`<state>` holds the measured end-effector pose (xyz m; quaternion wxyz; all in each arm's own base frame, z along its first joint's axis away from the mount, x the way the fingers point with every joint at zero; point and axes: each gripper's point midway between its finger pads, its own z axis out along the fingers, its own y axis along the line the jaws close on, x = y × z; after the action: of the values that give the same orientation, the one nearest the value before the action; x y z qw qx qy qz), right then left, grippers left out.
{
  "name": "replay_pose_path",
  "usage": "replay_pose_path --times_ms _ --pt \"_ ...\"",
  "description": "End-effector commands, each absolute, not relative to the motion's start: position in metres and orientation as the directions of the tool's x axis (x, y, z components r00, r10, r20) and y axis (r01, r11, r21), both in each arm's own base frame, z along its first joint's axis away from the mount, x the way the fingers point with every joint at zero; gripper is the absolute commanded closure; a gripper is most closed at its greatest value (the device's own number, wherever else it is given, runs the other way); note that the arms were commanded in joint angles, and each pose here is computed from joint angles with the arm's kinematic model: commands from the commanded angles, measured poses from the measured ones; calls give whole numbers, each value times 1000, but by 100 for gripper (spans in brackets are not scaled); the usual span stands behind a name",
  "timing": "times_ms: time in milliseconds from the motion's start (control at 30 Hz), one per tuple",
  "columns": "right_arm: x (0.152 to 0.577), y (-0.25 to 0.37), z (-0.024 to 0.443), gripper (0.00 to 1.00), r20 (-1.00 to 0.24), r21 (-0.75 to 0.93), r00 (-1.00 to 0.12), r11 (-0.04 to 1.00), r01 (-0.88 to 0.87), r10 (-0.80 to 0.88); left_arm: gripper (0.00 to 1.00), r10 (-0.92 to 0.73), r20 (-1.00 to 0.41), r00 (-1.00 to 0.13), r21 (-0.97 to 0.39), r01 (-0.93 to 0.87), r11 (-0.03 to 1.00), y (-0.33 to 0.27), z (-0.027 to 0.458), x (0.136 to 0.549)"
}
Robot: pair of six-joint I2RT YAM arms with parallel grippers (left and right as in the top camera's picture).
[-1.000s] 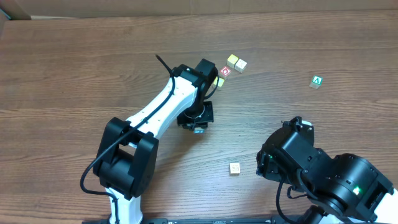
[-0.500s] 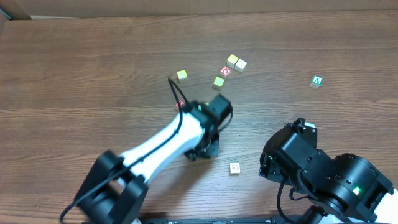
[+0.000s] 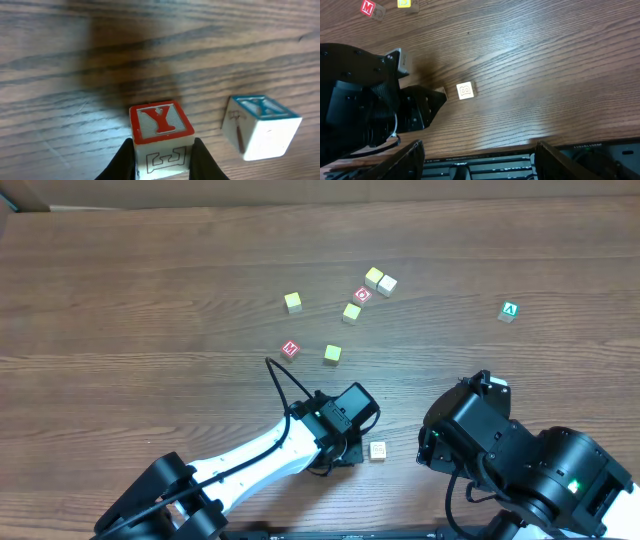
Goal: Flip 4 blocks
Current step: 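Place the Y block beside the X block with the left gripper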
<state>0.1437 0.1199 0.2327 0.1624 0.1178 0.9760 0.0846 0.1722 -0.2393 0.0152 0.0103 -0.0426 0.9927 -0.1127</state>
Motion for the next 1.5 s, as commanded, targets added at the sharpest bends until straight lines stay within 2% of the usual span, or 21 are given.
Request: replay_pose_path --times_ms 0,500,1200,1333,1467 --pt "147 120 242 28 -324 226 -907 953 203 270 84 -128 -15 -992 -253 -120 960 -244 19 175" --pt "144 123 242 29 -300 240 -916 950 199 268 75 -140 -36 -990 -291 -123 949 -252 20 181" --pt "141 125 241 28 -280 250 -917 944 217 285 71 -122 -35 -992 -302 -106 947 -264 21 169" --pt "141 125 241 29 -280 250 -917 944 217 285 63 -130 -40 -991 -299 -113 948 -264 21 170" --pt "141 125 241 29 -280 250 -917 944 217 285 61 -130 -41 -991 -301 -112 947 -264 21 170"
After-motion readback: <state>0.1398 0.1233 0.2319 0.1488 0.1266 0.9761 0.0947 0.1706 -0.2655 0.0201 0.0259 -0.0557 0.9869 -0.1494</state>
